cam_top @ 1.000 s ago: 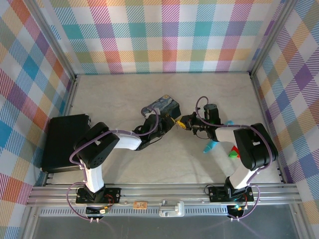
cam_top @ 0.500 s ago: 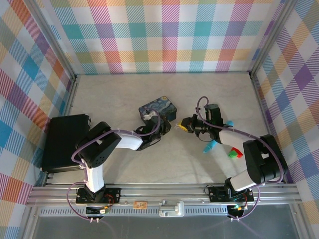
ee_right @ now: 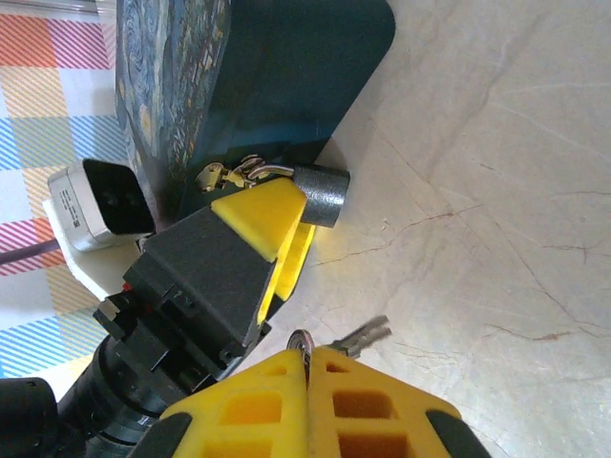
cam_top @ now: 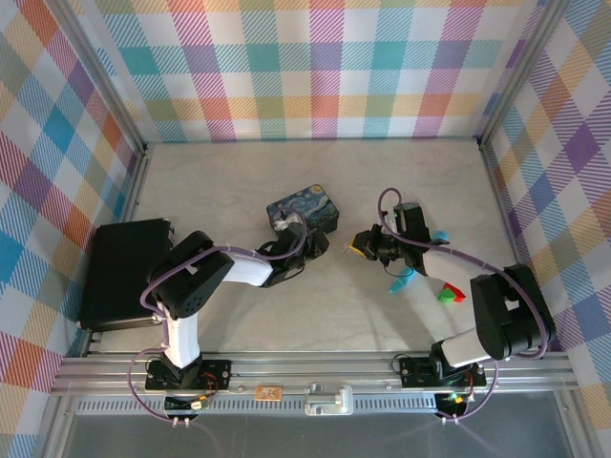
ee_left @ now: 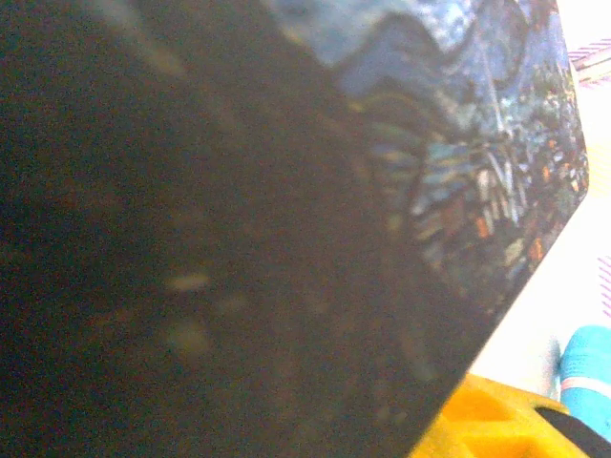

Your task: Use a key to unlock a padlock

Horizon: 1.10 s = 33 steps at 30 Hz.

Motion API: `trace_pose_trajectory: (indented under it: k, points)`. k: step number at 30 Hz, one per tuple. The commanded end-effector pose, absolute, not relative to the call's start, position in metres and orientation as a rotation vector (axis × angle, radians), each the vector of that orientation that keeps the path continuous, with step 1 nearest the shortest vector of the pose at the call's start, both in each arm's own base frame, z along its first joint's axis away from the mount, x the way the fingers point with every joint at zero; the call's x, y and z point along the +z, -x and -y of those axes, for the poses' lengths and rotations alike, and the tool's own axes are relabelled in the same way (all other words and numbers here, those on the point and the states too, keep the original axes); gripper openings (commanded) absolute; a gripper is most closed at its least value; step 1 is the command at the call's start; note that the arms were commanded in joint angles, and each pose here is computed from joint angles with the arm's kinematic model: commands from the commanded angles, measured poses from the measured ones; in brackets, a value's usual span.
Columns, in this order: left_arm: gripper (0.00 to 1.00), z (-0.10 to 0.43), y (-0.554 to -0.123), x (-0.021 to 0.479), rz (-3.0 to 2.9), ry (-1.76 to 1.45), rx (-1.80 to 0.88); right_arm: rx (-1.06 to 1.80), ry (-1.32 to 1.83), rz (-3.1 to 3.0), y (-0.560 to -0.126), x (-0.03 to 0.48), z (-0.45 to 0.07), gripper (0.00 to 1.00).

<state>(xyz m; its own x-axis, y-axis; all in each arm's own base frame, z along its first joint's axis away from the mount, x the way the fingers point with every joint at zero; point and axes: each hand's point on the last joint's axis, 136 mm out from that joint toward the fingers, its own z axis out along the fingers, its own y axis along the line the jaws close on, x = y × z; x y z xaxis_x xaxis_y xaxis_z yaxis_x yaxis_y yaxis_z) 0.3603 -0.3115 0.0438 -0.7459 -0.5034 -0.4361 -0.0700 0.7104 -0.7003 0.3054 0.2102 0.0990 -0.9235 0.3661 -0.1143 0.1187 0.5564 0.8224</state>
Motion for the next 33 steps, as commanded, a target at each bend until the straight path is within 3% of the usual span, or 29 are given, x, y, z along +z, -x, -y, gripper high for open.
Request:
trace_pose_trajectory:
  k: [1,9,14,22,33]
  points:
    - [0.46,0.296,-0.351,0.058,-2.298,0.440,-0.910,1.271,-0.342,-2.484,-0.314,0.115,-0.209,0.00]
    - [0.47,0.300,-0.333,0.128,-2.190,0.499,-1.119,1.270,-0.403,-2.422,-0.327,0.123,-0.216,0.00]
    - [0.41,0.317,-0.332,0.162,-2.073,0.544,-1.256,1.264,-0.500,-2.347,-0.336,0.130,-0.221,0.00]
    - [0.38,0.353,-0.338,0.166,-2.011,0.603,-1.403,1.304,-0.582,-2.248,-0.342,0.144,-0.230,0.00]
    - [0.31,0.360,-0.342,0.163,-2.007,0.623,-1.411,1.342,-0.587,-2.235,-0.342,0.147,-0.234,0.00]
